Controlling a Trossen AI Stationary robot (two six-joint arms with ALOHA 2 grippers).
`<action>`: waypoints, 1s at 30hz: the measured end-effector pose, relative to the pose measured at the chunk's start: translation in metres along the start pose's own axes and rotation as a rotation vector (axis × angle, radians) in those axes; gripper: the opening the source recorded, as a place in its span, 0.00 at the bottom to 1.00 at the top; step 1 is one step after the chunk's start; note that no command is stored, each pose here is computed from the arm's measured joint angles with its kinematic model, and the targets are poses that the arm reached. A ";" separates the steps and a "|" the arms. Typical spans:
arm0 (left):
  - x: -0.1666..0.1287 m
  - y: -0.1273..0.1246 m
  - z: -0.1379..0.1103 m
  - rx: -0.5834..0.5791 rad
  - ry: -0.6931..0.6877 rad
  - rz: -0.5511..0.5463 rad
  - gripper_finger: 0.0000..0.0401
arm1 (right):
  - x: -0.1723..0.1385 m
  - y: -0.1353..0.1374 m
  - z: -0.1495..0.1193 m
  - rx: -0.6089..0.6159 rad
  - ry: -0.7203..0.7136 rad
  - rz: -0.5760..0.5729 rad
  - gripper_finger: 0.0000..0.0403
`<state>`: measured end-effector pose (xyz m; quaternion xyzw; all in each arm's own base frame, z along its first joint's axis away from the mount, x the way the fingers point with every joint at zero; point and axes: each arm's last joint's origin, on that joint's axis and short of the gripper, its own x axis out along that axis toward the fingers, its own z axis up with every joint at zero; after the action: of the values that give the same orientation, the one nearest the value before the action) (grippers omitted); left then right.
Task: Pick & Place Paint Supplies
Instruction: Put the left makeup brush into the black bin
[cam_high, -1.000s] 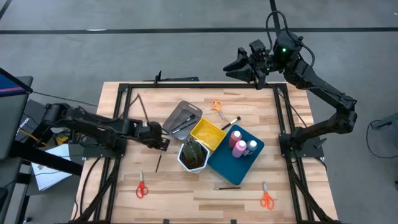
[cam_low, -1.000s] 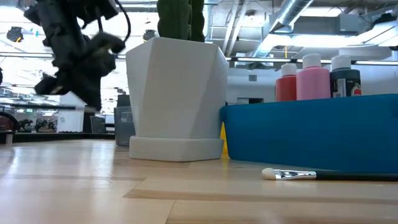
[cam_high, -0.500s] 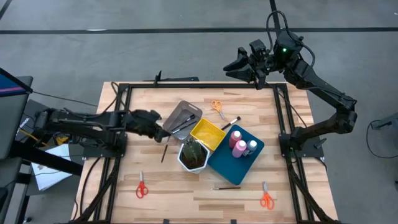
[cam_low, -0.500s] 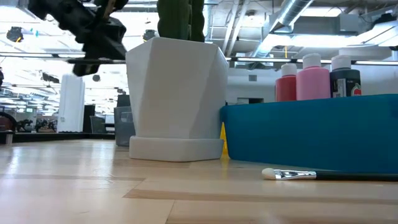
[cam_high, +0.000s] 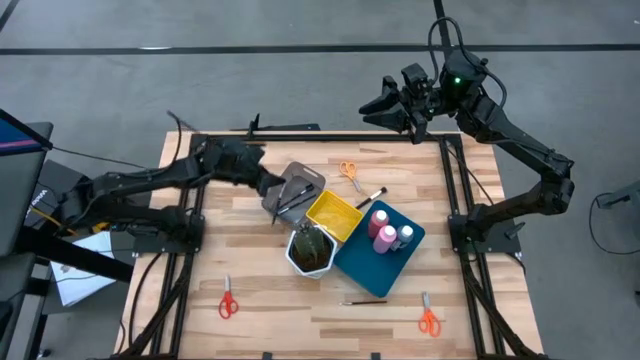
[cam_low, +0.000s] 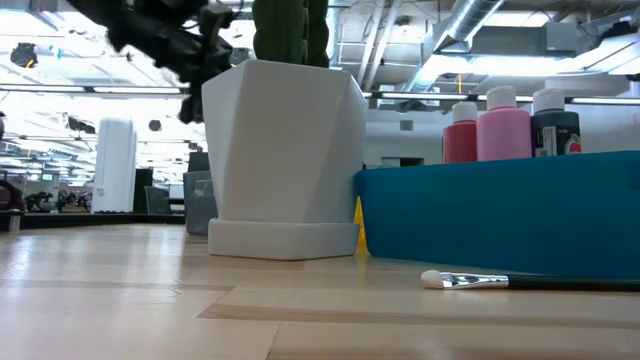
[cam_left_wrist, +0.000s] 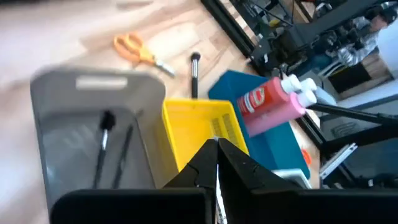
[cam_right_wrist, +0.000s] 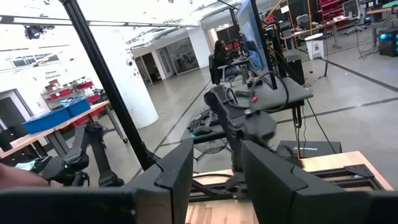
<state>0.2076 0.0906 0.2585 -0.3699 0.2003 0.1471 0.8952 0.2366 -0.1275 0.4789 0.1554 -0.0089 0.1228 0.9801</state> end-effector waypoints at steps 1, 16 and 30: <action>0.003 0.001 0.007 0.024 0.004 -0.007 0.00 | 0.000 0.000 0.000 0.000 0.000 -0.001 0.33; 0.079 0.009 0.086 0.391 0.297 0.030 0.00 | 0.000 0.000 0.000 0.002 0.001 -0.001 0.33; 0.115 0.027 0.060 0.468 0.532 0.060 0.00 | -0.001 -0.001 0.000 0.016 0.004 -0.005 0.33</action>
<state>0.3127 0.1657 0.2276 -0.1740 0.4653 0.0219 0.8676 0.2363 -0.1282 0.4783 0.1630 -0.0057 0.1208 0.9792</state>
